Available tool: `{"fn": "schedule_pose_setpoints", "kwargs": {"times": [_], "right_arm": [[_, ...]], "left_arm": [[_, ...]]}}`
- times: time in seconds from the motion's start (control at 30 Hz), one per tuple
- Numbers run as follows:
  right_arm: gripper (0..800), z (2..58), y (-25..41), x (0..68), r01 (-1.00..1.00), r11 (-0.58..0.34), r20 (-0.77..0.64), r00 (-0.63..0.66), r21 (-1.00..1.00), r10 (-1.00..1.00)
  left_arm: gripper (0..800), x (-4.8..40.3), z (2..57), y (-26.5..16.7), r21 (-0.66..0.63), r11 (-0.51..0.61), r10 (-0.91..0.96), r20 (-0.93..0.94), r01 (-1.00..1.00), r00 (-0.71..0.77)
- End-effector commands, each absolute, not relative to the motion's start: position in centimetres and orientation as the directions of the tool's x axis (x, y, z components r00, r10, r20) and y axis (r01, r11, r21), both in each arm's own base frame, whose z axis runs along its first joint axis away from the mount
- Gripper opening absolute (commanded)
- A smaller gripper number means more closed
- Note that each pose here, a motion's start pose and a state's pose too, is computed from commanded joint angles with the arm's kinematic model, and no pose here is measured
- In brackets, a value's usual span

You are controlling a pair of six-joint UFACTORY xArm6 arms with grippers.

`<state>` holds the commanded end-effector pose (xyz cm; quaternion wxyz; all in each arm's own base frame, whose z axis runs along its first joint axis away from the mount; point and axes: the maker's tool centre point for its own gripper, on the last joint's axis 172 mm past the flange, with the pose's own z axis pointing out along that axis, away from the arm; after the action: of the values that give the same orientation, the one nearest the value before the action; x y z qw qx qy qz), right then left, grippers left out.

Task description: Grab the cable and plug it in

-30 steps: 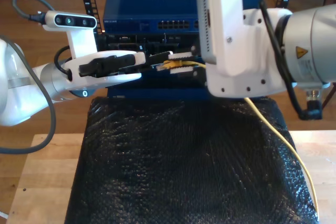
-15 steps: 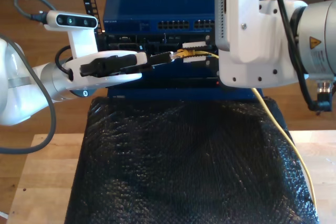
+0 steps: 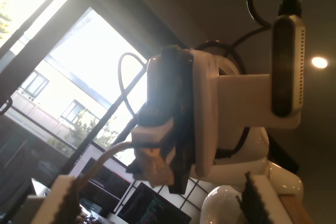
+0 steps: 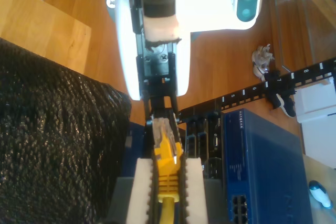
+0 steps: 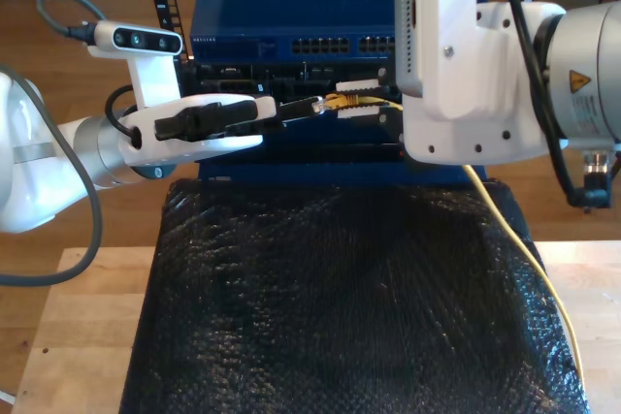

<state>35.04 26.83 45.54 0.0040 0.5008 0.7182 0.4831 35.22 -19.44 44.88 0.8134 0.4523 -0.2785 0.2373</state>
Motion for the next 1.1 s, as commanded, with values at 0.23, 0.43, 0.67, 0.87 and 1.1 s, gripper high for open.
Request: {"fn": "schedule_pose_setpoints", "kwargs": {"times": [0.23, 0.43, 0.67, 0.87, 1.1], "right_arm": [[2, 45.2, 26.7, 35.6, 0.713, 0.022, 0.476, -0.49, 0.701, 0.73], [2, 45.0, 26.7, 35.7, 0.716, 0.024, 0.476, -0.488, 0.698, 0.732], [1, 44.9, 26.8, 35.7, 0.717, 0.024, 0.476, -0.487, 0.697, 0.732], [2, 44.5, 26.8, 35.9, 0.723, 0.027, 0.476, -0.482, 0.691, 0.735], [2, 43.4, 26.9, 36.6, 0.732, 0.03, 0.474, -0.471, 0.681, 0.744]], "left_arm": [[721, 35.2, 44.8, -19.5, 0.605, 0.475, 0.133, 0.669, -0.639, 0.732], [722, 35.3, 44.5, -19.6, 0.614, 0.468, 0.125, 0.667, -0.636, 0.735], [728, 35.3, 43.2, -19.9, 0.642, 0.432, 0.091, 0.667, -0.633, 0.739], [743, 36.0, 42.9, -19.5, 0.648, 0.403, 0.103, 0.67, -0.647, 0.735], [748, 36.7, 42.7, -18.9, 0.653, 0.375, 0.115, 0.671, -0.658, 0.732]]}}
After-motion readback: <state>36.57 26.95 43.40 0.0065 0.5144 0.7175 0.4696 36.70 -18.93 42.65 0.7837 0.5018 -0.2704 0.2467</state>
